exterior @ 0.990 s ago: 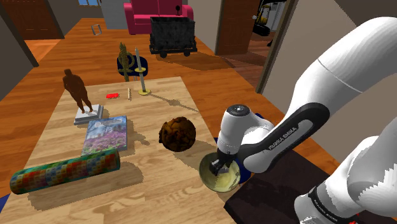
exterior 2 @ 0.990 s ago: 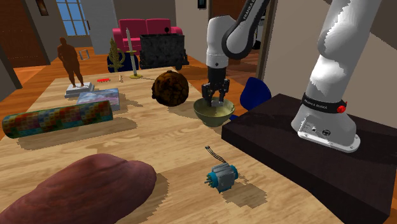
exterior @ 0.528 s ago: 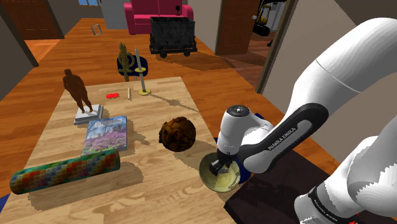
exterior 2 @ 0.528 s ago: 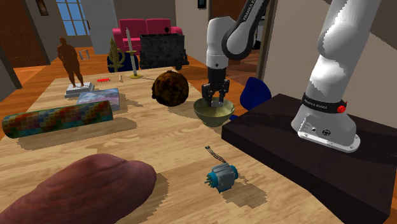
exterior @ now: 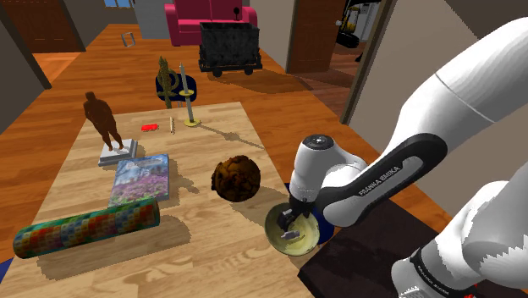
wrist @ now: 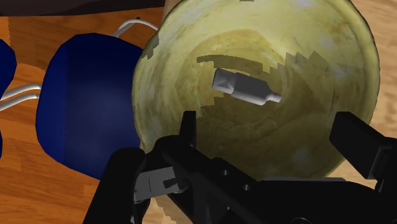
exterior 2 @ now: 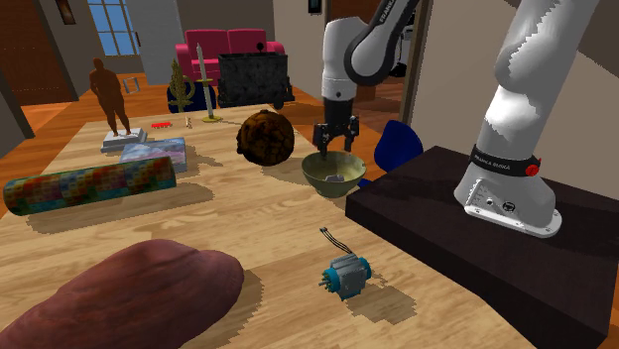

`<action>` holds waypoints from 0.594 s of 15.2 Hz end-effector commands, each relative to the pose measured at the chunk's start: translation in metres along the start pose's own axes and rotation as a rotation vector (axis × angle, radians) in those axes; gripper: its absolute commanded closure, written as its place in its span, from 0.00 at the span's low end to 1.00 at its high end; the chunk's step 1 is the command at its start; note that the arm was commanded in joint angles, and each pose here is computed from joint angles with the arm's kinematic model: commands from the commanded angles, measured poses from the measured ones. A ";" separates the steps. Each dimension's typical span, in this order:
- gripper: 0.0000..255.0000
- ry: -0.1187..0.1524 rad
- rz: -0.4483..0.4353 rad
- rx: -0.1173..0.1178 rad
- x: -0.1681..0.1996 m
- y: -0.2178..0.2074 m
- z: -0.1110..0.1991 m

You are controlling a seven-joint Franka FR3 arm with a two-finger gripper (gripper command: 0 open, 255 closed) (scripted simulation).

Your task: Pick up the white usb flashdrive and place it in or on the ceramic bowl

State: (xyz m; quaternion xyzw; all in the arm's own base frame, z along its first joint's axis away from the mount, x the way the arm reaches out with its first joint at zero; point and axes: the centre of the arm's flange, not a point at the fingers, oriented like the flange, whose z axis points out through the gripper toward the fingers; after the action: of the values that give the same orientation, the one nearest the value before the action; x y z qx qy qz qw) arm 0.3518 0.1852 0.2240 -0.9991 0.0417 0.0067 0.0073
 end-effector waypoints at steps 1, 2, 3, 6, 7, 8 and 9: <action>0.00 -0.002 0.001 0.000 0.000 0.000 -0.023; 0.00 -0.002 0.001 0.000 0.000 0.000 -0.033; 0.00 -0.002 0.001 0.000 0.000 0.000 -0.033; 0.00 -0.002 0.001 0.000 0.000 0.000 -0.033; 0.00 -0.002 0.001 0.000 0.000 0.000 -0.033; 0.00 -0.002 0.001 0.000 0.000 0.000 -0.033; 0.00 -0.002 0.001 0.000 0.000 0.000 -0.033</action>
State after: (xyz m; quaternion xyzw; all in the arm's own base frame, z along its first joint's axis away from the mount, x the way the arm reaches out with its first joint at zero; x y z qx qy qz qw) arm 0.3519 0.1851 0.2570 -0.9991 0.0421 0.0077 0.0075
